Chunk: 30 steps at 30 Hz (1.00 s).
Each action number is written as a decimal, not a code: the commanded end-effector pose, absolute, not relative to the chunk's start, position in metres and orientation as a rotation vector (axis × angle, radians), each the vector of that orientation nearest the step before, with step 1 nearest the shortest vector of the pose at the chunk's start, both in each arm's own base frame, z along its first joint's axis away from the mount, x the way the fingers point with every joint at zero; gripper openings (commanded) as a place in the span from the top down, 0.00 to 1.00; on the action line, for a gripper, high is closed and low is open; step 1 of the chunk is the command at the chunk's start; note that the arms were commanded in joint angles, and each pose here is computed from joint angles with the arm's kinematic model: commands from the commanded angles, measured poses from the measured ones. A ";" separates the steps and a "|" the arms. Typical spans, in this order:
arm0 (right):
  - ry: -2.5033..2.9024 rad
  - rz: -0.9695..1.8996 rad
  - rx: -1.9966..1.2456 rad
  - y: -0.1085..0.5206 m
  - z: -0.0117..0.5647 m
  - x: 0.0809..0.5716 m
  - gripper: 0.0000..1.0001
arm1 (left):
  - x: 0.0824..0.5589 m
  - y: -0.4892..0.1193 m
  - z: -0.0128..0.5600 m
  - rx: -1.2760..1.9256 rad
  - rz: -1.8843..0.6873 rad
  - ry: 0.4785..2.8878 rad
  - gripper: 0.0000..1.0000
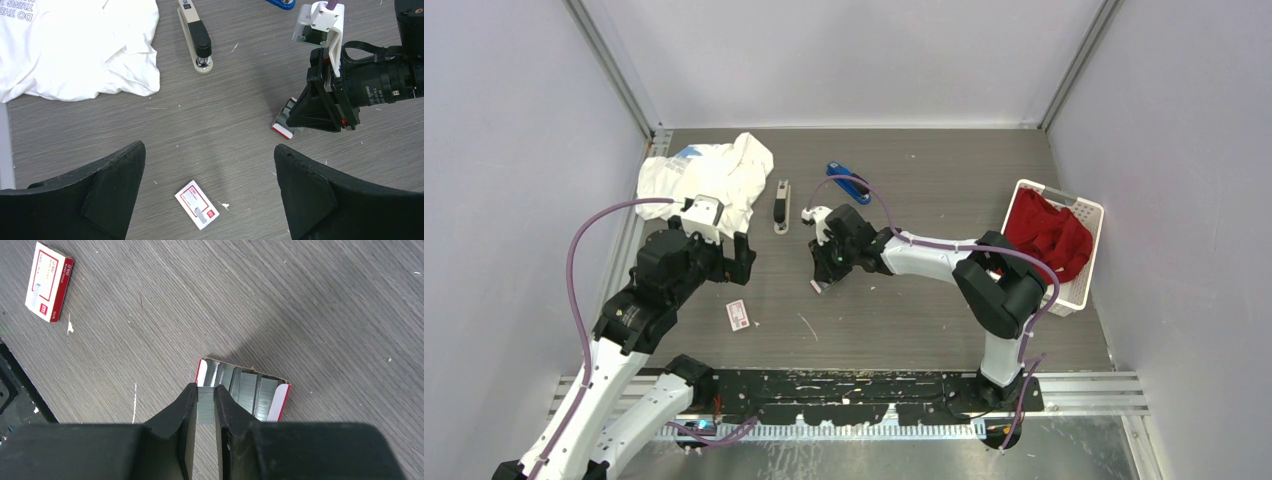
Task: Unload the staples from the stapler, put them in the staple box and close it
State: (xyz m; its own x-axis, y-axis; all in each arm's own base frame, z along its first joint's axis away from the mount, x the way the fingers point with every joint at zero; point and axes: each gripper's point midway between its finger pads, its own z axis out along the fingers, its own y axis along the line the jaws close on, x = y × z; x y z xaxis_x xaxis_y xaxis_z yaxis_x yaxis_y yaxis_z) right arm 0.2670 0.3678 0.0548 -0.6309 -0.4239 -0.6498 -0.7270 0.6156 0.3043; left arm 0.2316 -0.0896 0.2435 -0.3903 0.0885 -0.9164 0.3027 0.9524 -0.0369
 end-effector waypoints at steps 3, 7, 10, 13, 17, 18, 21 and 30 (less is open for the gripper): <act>2.224 0.772 -0.897 0.377 0.076 0.276 0.86 | 0.238 -0.092 0.257 0.271 -0.254 1.909 0.01; 2.225 0.771 -0.900 0.377 0.075 0.275 0.86 | 0.238 -0.093 0.257 0.273 -0.256 1.909 0.01; 2.228 0.771 -0.901 0.377 0.074 0.275 0.86 | 0.238 -0.093 0.257 0.273 -0.256 1.910 0.01; 2.233 0.767 -0.900 0.377 0.072 0.275 0.86 | 0.238 -0.093 0.257 0.272 -0.255 1.910 0.01; 2.236 0.759 -0.903 0.377 0.070 0.276 0.86 | 0.238 -0.092 0.257 0.272 -0.255 1.909 0.01; 2.234 0.758 -0.903 0.377 0.070 0.276 0.86 | 0.238 -0.093 0.257 0.272 -0.255 1.909 0.01; 2.240 0.757 -0.909 0.378 0.067 0.275 0.86 | 0.238 -0.092 0.257 0.271 -0.255 1.909 0.01; 2.235 0.735 -0.919 0.380 0.066 0.276 0.86 | 0.238 -0.093 0.257 0.275 -0.257 1.910 0.01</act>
State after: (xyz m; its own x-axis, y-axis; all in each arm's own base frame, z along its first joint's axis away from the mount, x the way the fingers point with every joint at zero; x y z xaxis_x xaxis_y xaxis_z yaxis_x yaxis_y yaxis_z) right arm 0.2647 0.3698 0.0540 -0.6187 -0.4355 -0.6539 -0.7359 0.6126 0.2883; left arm 0.2316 -0.0898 0.2436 -0.3901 0.0882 -0.9165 0.3037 0.9520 -0.0376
